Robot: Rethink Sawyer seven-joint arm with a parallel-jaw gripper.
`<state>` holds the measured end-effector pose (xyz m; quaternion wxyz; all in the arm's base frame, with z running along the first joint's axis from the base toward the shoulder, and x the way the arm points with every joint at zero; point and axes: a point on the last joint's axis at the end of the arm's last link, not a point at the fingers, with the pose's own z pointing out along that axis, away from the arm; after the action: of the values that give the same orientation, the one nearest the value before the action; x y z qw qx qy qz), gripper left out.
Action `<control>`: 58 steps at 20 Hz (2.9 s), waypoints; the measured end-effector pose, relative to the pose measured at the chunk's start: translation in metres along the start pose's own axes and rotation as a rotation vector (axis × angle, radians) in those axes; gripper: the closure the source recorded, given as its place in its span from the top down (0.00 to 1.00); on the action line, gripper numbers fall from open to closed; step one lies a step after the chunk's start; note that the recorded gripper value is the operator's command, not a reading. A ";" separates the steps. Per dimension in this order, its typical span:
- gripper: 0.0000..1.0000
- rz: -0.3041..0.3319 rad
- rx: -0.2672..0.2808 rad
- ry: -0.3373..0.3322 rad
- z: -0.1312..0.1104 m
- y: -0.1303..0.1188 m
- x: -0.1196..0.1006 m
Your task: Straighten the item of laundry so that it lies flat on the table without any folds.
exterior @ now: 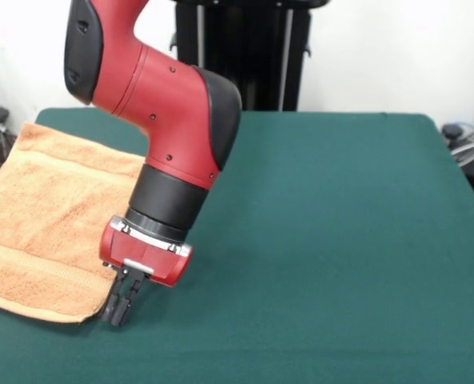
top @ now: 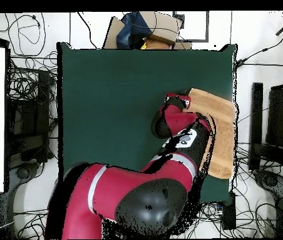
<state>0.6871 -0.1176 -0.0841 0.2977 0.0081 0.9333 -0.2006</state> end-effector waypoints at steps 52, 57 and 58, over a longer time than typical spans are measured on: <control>1.00 -0.074 0.112 0.011 0.001 -0.015 0.007; 1.00 -0.076 0.114 0.012 0.002 -0.017 0.007; 1.00 -0.074 0.115 0.013 0.002 -0.018 0.008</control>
<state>0.6795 -0.1357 -0.0830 0.2831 -0.0082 0.9218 -0.2648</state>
